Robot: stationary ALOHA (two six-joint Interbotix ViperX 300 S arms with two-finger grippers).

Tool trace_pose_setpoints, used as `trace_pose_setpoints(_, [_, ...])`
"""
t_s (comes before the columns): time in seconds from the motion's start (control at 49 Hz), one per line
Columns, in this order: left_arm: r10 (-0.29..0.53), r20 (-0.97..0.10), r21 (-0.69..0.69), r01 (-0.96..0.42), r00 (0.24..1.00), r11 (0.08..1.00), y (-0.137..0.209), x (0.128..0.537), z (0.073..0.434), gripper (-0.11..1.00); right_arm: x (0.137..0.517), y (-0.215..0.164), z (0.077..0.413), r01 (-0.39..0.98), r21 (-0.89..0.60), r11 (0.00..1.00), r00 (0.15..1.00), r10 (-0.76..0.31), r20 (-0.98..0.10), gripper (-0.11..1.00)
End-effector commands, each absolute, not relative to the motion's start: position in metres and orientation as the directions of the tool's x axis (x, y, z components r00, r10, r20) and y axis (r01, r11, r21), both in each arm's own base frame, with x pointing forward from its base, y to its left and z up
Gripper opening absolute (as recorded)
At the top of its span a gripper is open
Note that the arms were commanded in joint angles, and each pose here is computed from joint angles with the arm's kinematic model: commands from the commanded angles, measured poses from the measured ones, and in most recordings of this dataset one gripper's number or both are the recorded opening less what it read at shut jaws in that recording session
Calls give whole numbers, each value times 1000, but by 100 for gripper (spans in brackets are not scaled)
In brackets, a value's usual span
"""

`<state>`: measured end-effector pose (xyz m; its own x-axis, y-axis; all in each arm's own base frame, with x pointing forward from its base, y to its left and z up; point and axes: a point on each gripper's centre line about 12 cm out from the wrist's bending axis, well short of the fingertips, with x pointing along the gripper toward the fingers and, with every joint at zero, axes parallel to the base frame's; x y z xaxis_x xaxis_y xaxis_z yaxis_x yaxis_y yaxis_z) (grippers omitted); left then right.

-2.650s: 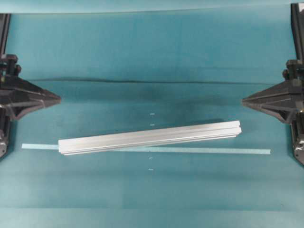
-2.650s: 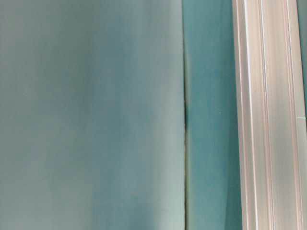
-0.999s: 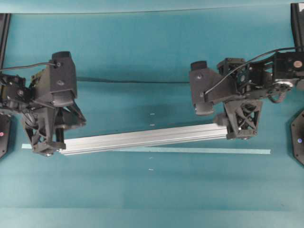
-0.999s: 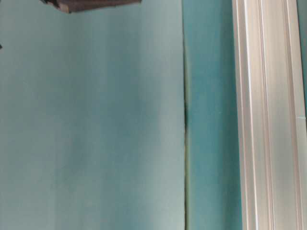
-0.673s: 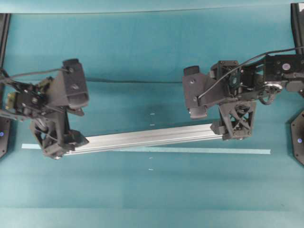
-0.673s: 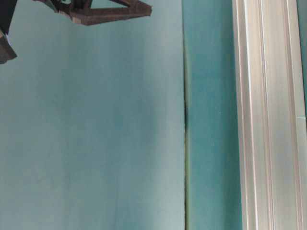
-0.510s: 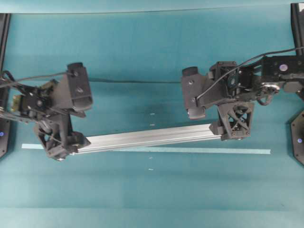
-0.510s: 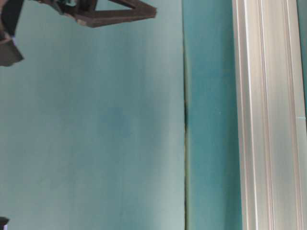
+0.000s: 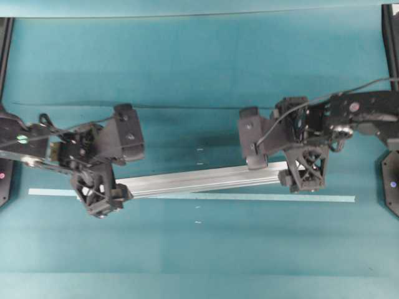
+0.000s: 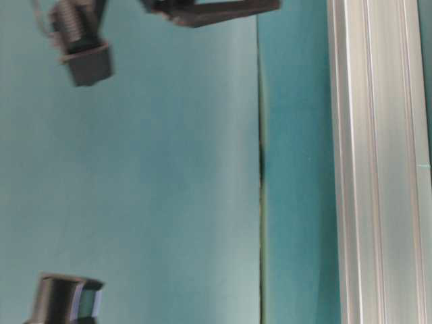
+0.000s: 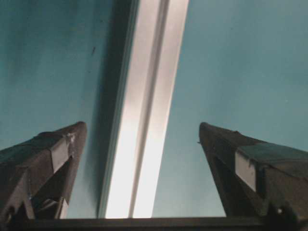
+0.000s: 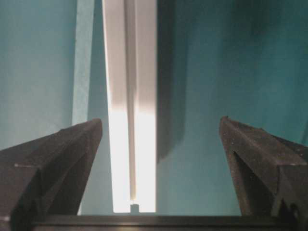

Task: Lift the metal rail with both hands.
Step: 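Lower both grippers around the rail ends and close them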

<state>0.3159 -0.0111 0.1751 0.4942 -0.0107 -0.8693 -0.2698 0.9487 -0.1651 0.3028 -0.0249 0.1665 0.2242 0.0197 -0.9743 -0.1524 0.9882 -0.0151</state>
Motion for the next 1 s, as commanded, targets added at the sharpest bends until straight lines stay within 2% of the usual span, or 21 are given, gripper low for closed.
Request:
trace_pose_setpoints(0.0, [-13,-861,-170,-264,509,949,-12,320,172,98,304,-21,160,-162,-13,987,229,25,-973,98])
trace_pose_setpoints(0.469, [-14,-875,-159,-259,485,953,-14,319,156,98,308,-18,148,-162,-24,986,268,21,-963,98])
trace_pose_setpoints(0.979, [-17,-873,-163,-260,487,952,-14,319,125,98,309,-17,119,-161,-24,987,256,19,-966,98])
